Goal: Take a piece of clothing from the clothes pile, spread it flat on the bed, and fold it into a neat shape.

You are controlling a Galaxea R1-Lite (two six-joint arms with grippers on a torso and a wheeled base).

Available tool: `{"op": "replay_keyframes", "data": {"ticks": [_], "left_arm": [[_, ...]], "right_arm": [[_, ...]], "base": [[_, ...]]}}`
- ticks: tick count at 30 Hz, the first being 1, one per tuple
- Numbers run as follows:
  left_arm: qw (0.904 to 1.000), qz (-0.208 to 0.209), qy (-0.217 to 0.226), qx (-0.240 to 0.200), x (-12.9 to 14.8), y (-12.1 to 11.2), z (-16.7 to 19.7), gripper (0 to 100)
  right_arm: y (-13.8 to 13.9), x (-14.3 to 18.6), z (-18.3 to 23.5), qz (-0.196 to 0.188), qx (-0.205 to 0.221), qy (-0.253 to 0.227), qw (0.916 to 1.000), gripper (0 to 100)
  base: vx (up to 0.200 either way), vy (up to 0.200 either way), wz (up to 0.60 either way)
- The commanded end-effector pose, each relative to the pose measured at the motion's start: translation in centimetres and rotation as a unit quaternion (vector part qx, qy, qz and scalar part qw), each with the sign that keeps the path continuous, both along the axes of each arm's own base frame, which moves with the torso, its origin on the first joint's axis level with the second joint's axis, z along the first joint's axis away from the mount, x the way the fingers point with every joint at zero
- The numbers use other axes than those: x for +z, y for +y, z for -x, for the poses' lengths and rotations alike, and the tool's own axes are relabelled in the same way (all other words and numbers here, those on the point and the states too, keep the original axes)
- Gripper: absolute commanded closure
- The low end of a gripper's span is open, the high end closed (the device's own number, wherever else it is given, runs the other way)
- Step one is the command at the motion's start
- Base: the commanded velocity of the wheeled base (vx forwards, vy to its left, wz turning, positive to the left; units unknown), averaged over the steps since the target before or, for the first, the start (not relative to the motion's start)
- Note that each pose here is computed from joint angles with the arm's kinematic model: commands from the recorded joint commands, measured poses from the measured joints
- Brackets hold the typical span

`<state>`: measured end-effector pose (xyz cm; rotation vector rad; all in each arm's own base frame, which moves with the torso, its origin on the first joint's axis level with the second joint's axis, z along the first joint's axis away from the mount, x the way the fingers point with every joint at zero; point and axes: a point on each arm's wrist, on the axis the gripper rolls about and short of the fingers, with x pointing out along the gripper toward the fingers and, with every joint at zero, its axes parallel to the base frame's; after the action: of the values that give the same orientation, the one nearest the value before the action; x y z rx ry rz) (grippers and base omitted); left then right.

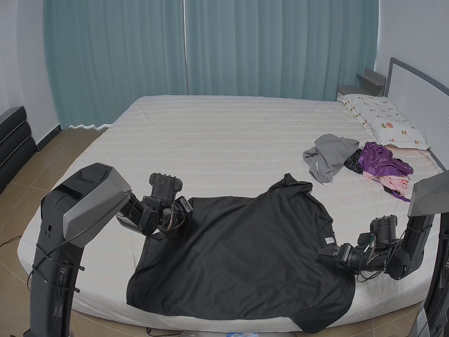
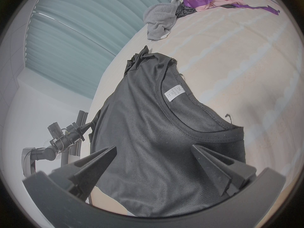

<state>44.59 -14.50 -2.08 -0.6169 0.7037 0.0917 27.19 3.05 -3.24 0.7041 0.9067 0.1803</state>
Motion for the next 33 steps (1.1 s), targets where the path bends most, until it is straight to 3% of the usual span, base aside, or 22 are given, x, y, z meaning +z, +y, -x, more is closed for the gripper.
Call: {"op": "replay_keyframes", "data": {"ticks": [1, 20, 33], "left_arm": [[0.9994, 0.009, -0.023, 0.023, 1.7, 1.7, -0.9, 100], [0.9895, 0.036, -0.082, 0.114, 3.0, 8.9, -5.5, 100], [0.9882, 0.033, -0.079, 0.127, 2.0, 10.3, -6.1, 100]], "right_arm": [[0.0, 0.0, 0.0, 0.0, 0.0, 0.0, 1.0, 0], [0.0, 0.0, 0.0, 0.0, 0.0, 0.001, 1.0, 0], [0.3, 0.2, -0.7, 0.003, -0.003, -0.019, 0.9998, 0]], "base": [[0.0, 0.0, 0.0], [0.0, 0.0, 0.0], [0.0, 0.0, 0.0]]}}
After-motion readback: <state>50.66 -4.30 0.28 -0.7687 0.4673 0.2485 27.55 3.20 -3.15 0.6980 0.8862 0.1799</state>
